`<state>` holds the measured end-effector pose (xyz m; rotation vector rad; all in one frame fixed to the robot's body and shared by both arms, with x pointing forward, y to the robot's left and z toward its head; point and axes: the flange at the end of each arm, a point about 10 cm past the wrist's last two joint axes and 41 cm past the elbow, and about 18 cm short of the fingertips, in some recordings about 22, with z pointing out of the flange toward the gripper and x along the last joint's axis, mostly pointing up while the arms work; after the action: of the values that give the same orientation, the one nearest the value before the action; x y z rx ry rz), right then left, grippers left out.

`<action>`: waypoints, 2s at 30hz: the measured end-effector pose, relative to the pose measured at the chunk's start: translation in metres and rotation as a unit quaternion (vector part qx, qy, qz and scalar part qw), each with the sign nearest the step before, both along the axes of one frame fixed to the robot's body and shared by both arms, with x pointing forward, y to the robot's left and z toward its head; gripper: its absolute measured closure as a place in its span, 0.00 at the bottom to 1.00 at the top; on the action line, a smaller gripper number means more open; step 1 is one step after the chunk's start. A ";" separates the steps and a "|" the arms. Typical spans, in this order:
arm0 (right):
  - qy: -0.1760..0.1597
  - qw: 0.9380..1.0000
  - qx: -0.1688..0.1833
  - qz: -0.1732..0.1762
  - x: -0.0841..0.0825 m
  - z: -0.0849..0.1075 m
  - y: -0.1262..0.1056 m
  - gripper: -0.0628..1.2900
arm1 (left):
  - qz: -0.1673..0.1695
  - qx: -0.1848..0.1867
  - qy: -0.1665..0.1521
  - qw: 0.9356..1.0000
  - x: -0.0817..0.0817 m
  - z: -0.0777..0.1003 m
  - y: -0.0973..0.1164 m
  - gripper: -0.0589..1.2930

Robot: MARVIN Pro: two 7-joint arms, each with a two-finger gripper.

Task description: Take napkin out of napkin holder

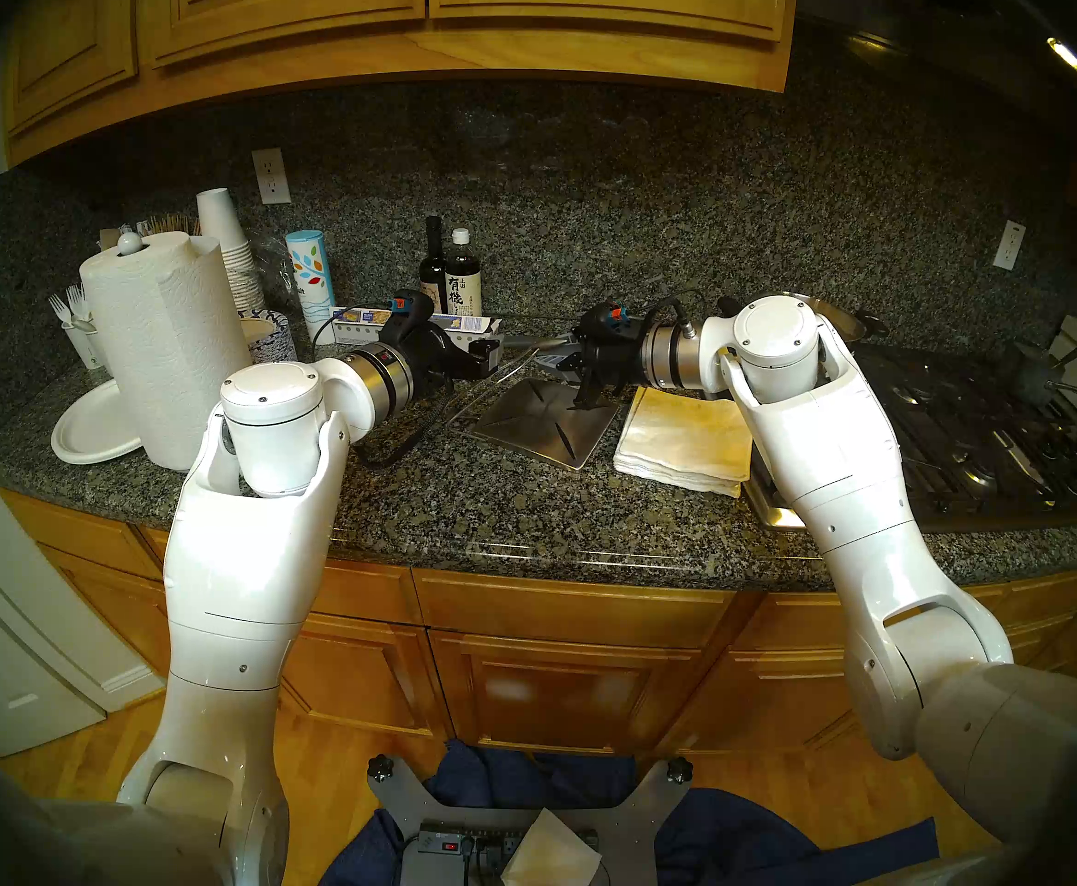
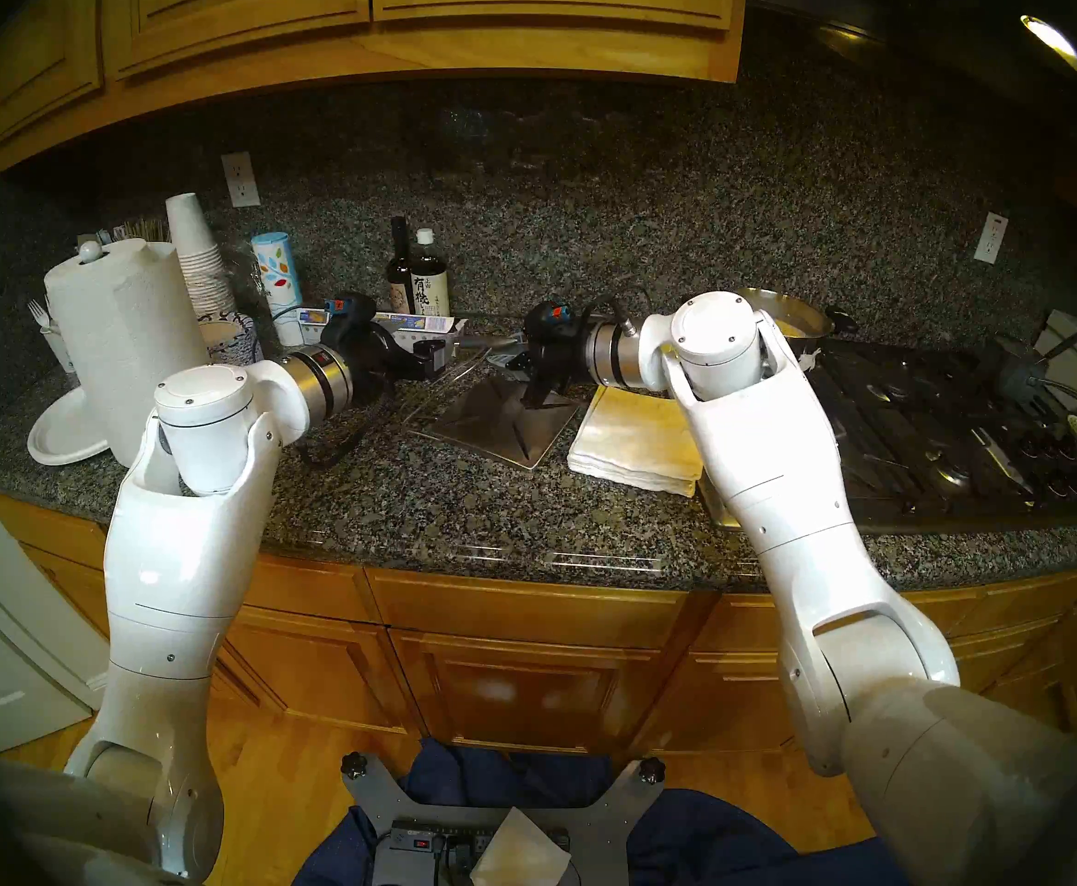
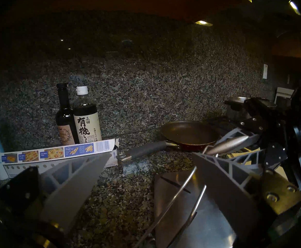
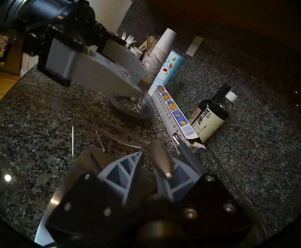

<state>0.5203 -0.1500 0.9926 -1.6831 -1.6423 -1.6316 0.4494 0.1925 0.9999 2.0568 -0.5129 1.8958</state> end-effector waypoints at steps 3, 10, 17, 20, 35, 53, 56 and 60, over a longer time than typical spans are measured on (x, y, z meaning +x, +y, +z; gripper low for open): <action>0.003 1.000 -0.002 -0.002 -0.001 -0.003 -0.004 0.76 | 0.003 -0.007 -0.007 1.000 -0.002 0.006 0.003 0.04; 0.006 1.000 -0.004 -0.012 0.000 -0.007 -0.014 0.76 | 0.013 -0.017 -0.025 0.999 -0.006 0.021 0.009 0.04; 0.010 1.000 -0.006 -0.015 0.002 -0.012 -0.018 0.76 | 0.024 -0.022 -0.031 0.999 -0.008 0.026 0.011 0.04; 0.014 1.000 -0.008 -0.017 0.003 -0.016 -0.020 0.76 | 0.031 -0.024 -0.034 0.999 -0.010 0.028 0.012 0.04; 0.031 0.999 -0.011 -0.026 0.008 -0.036 -0.027 0.76 | 0.057 -0.037 -0.050 0.996 -0.019 0.037 0.021 0.04; 0.050 0.998 -0.027 -0.035 0.013 -0.057 -0.036 0.75 | 0.061 -0.039 -0.047 0.996 -0.021 0.035 0.021 0.04; 0.051 0.997 -0.034 -0.036 0.014 -0.059 -0.038 0.73 | 0.059 -0.039 -0.045 0.996 -0.020 0.034 0.019 0.04; 0.050 0.997 -0.046 -0.039 0.014 -0.059 -0.042 0.73 | 0.056 -0.039 -0.043 0.997 -0.019 0.033 0.017 0.04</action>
<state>0.5347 -0.1918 0.9336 -1.8642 -1.6455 -1.5003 0.4303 0.2090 1.0327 1.9996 -0.3440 2.0421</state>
